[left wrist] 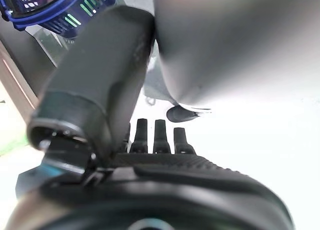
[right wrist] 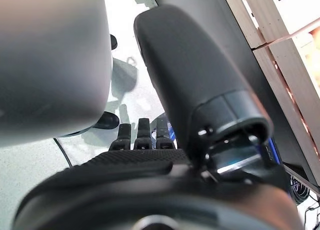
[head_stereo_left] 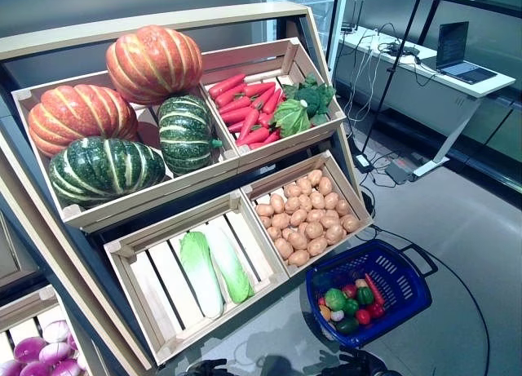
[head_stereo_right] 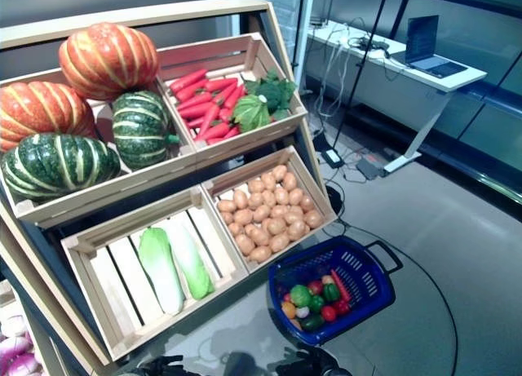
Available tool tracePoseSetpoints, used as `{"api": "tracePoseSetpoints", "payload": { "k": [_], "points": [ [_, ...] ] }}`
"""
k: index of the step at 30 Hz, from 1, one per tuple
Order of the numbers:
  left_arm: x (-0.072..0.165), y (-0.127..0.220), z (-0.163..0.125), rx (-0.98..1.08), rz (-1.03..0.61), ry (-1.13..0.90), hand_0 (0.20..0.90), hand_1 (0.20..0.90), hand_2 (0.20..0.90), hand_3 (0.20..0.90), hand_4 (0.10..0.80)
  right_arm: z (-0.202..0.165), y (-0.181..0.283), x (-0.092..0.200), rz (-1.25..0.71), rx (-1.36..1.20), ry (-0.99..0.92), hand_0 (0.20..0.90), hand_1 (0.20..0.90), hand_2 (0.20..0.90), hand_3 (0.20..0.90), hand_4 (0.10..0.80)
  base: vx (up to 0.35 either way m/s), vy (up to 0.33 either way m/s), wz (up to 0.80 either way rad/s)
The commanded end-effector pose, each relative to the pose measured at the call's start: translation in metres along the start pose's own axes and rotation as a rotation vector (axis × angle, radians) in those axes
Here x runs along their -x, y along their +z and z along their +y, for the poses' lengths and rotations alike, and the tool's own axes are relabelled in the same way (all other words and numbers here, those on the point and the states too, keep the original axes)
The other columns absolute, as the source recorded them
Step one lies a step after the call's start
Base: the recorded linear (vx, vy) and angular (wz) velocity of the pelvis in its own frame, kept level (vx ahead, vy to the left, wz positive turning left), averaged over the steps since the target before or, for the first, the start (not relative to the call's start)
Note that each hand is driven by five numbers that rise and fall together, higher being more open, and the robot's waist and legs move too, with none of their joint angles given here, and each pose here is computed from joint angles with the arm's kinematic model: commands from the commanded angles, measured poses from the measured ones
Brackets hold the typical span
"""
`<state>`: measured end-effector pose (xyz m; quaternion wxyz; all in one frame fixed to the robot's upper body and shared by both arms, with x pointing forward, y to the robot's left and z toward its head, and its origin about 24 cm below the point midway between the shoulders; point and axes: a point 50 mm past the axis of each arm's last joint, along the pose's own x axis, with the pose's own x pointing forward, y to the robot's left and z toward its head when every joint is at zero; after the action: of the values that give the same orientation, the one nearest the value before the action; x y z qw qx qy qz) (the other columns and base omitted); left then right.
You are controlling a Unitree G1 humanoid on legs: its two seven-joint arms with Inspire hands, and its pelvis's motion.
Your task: Put vegetables into the basket
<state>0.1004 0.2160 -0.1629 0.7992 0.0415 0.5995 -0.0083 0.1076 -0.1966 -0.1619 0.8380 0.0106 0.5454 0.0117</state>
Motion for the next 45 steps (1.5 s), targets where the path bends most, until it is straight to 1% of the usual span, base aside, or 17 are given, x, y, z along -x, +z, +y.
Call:
{"api": "tracePoseSetpoints", "payload": {
  "k": [1,12,19,21,25,27,29,30,32,33,35,37,38,39,41,43,45],
  "points": [
    [-0.002,0.034,-0.005,-0.056,-0.065,-0.028,0.900,0.900,0.900,0.900,0.800,0.002,0.036,-0.005,-0.083,0.068,0.039,0.900,0.900,0.900,0.900,0.800,0.000,0.000,0.00],
    [-0.002,0.031,-0.006,-0.062,-0.040,-0.025,0.900,0.900,0.900,0.900,0.800,0.003,0.035,-0.005,-0.082,0.069,0.034,0.900,0.900,0.900,0.900,0.800,0.000,0.000,0.00],
    [-0.002,0.032,-0.008,-0.169,-0.036,-0.071,0.900,0.900,0.900,0.900,0.800,0.003,0.035,-0.005,-0.076,0.072,0.032,0.900,0.900,0.900,0.900,0.800,0.000,0.000,0.00],
    [-0.002,0.037,-0.009,-0.212,-0.060,-0.088,0.900,0.900,0.900,0.900,0.800,0.003,0.035,-0.005,-0.072,0.079,0.031,0.900,0.900,0.900,0.900,0.800,0.000,0.000,0.00],
    [0.007,0.081,-0.018,-0.337,-0.233,-0.197,0.900,0.900,0.900,0.900,0.800,-0.003,0.037,-0.004,-0.073,0.102,0.024,0.900,0.900,0.900,0.900,0.800,0.000,0.000,0.00],
    [0.012,0.098,-0.018,-0.409,-0.282,-0.184,0.900,0.900,0.900,0.900,0.800,-0.005,0.040,-0.003,-0.077,0.104,0.020,0.900,0.900,0.900,0.900,0.800,0.000,0.000,0.00],
    [0.023,0.121,-0.019,-0.561,-0.392,-0.181,0.900,0.900,0.900,0.900,0.800,-0.007,0.043,-0.002,-0.083,0.111,0.017,0.900,0.900,0.900,0.900,0.800,0.000,0.000,0.00],
    [0.027,0.126,-0.020,-0.574,-0.418,-0.189,0.900,0.900,0.900,0.900,0.800,-0.008,0.044,-0.002,-0.084,0.114,0.016,0.900,0.900,0.900,0.900,0.800,-0.029,0.030,0.00],
    [0.062,0.168,-0.021,-0.712,-0.588,-0.223,0.900,0.900,0.900,0.900,0.800,-0.014,0.044,0.001,-0.094,0.112,-0.002,0.900,0.900,0.900,0.900,0.800,-0.012,0.016,0.00],
    [0.067,0.172,-0.020,-0.735,-0.609,-0.220,0.900,0.900,0.900,0.900,0.800,-0.015,0.044,0.001,-0.094,0.111,-0.004,0.900,0.900,0.900,0.900,0.800,0.000,0.000,0.00],
    [0.093,0.193,-0.015,-0.843,-0.693,-0.202,0.900,0.900,0.900,0.900,0.800,-0.019,0.042,0.003,-0.093,0.105,-0.015,0.900,0.900,0.900,0.900,0.800,0.000,0.000,0.00],
    [0.108,0.203,-0.012,-0.896,-0.733,-0.191,0.900,0.900,0.900,0.900,0.800,-0.022,0.039,0.004,-0.090,0.105,-0.020,0.900,0.900,0.900,0.900,0.800,0.000,0.000,0.00],
    [0.131,0.218,-0.004,-1.026,-0.795,-0.103,0.900,0.900,0.900,0.900,0.800,-0.027,0.035,0.005,-0.089,0.097,-0.029,0.900,0.900,0.900,0.900,0.800,0.000,0.000,0.00],
    [0.144,0.225,0.001,-1.083,-0.814,-0.059,0.900,0.900,0.900,0.900,0.800,-0.029,0.032,0.006,-0.088,0.090,-0.035,0.900,0.900,0.900,0.900,0.800,0.000,0.000,0.00],
    [0.162,0.233,0.010,-1.169,-0.850,0.041,0.900,0.900,0.900,0.900,0.800,-0.033,0.028,0.007,-0.087,0.073,-0.046,0.900,0.900,0.900,0.900,0.800,0.000,0.000,0.00],
    [0.190,0.246,0.026,-1.266,-0.871,0.208,0.900,0.900,0.900,0.900,0.800,-0.037,0.020,0.009,-0.083,0.055,-0.056,0.900,0.900,0.900,0.900,0.800,0.000,0.000,0.00],
    [0.202,0.252,0.035,-1.321,-0.869,0.332,0.900,0.900,0.900,0.900,0.800,-0.039,0.018,0.009,-0.081,0.044,-0.062,0.900,0.900,0.900,0.900,0.800,0.005,-0.018,0.02]
  ]
}}
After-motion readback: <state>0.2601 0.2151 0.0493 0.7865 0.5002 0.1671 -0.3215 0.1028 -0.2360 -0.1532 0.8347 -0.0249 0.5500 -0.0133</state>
